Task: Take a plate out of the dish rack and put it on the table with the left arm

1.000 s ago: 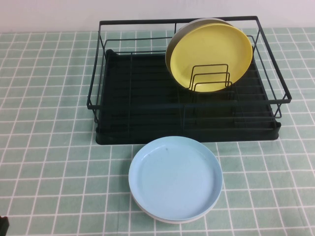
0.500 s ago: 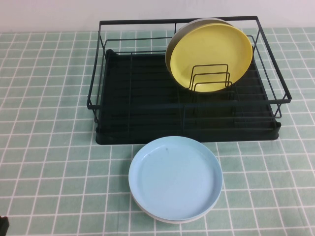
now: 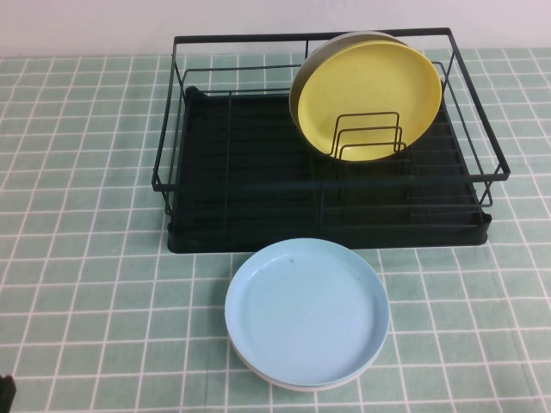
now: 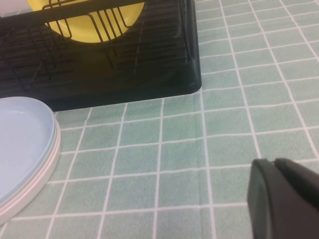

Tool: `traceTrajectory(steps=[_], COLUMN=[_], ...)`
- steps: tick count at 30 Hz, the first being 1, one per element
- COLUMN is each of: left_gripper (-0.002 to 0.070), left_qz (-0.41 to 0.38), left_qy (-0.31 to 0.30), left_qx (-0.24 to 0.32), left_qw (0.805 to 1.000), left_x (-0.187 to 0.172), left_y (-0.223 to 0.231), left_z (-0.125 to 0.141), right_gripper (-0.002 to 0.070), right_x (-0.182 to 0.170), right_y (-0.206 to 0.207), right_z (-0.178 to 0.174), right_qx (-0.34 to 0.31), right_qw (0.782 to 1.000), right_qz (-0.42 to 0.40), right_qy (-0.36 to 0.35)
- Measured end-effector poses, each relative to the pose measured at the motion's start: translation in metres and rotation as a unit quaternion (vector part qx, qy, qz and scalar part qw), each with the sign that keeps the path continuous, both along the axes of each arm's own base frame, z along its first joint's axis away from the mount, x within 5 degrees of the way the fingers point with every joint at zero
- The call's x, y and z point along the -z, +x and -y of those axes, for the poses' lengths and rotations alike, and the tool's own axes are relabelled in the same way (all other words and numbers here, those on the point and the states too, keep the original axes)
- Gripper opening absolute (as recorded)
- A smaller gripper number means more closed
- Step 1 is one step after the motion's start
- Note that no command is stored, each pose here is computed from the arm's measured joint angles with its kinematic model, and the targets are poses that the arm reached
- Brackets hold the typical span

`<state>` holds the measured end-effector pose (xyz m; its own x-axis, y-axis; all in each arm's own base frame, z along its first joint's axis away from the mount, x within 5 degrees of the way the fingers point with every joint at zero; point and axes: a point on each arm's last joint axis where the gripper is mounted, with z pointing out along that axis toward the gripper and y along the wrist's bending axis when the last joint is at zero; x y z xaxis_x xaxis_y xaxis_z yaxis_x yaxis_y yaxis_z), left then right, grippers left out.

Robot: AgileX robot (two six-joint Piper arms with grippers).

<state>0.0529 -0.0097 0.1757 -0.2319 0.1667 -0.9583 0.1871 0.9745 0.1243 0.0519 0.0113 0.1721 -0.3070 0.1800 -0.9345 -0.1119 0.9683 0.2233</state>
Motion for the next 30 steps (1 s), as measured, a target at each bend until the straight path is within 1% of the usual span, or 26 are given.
traceTrajectory(steps=[1,2,3,4,5,6,8,9,11,14,16,18,19,21,22,24,26,28,30], left_gripper=[-0.0004,-0.0004,-0.0004,-0.0004,-0.0004,-0.0004,-0.0004,-0.0004,-0.0004,-0.0004,-0.0004,-0.0004,-0.0004,-0.0004,-0.0004,-0.0004,-0.0004,-0.0004,-0.0004], left_qz=[0.004,0.012,0.023,0.036,0.049,0.062,0.091,0.108,0.136,0.164,0.169,0.159,0.148,0.103,0.087,0.035,-0.021,-0.066,-0.098], left_qy=[-0.016,-0.056,-0.121,-0.191,-0.273,-0.348,-0.449,-0.478,-0.502,-0.508,-0.514,-0.512,-0.501,-0.458,-0.434,-0.365,-0.292,-0.209,-0.113], left_qx=[-0.001,-0.005,-0.012,-0.021,-0.031,-0.041,-0.059,-0.068,-0.080,-0.091,-0.094,-0.090,-0.085,-0.053,-0.034,0.004,0.028,0.043,0.070], left_qw=[1.000,0.998,0.992,0.981,0.960,0.935,0.887,0.869,0.851,0.840,0.836,0.839,0.848,0.882,0.896,0.930,0.956,0.975,0.986], left_x=[-0.001,-0.003,-0.007,-0.012,-0.017,-0.022,-0.030,-0.033,-0.037,-0.041,-0.041,-0.040,-0.039,-0.040,-0.047,-0.067,-0.089,-0.114,-0.142], left_y=[0.000,0.001,0.001,0.002,0.003,0.003,0.003,0.003,0.003,0.002,0.002,0.003,0.003,0.002,0.000,-0.004,-0.005,-0.001,0.008], left_z=[0.000,0.001,0.003,0.003,0.003,0.001,-0.003,-0.006,-0.011,-0.016,-0.017,-0.015,-0.013,-0.004,0.001,0.010,0.016,0.018,0.020], right_gripper=[-0.0018,-0.0018,-0.0018,-0.0018,-0.0018,-0.0018,-0.0018,-0.0018,-0.0018,-0.0018,-0.0018,-0.0018,-0.0018,-0.0018,-0.0018,-0.0018,-0.0018,-0.0018,-0.0018], right_x=[0.000,0.000,0.000,0.000,0.000,0.000,0.000,0.000,0.000,0.000,0.000,0.000,0.000,0.000,0.000,0.000,0.000,0.000,0.000], right_y=[0.000,0.000,0.000,0.000,0.000,0.000,0.000,0.000,0.000,0.000,0.000,0.000,0.000,0.000,0.000,0.000,0.000,0.000,0.000], right_z=[0.000,0.000,0.000,0.000,0.000,0.000,0.000,0.000,0.000,0.000,0.000,0.000,0.000,0.000,0.000,0.000,0.000,0.000,0.000], right_qx=[0.000,0.000,0.000,0.000,0.000,0.000,0.000,0.000,0.000,0.000,0.000,0.000,0.000,0.000,0.000,0.000,0.000,0.000,0.000], right_qw=[1.000,1.000,1.000,1.000,1.000,1.000,1.000,1.000,1.000,1.000,1.000,1.000,1.000,1.000,1.000,1.000,1.000,1.000,1.000], right_qz=[0.000,0.000,0.000,0.000,0.000,0.000,0.000,0.000,0.000,0.000,0.000,0.000,0.000,0.000,0.000,0.000,0.000,0.000,0.000], right_qy=[0.000,0.000,0.000,0.000,0.000,0.000,0.000,0.000,0.000,0.000,0.000,0.000,0.000,0.000,0.000,0.000,0.000,0.000,0.000])
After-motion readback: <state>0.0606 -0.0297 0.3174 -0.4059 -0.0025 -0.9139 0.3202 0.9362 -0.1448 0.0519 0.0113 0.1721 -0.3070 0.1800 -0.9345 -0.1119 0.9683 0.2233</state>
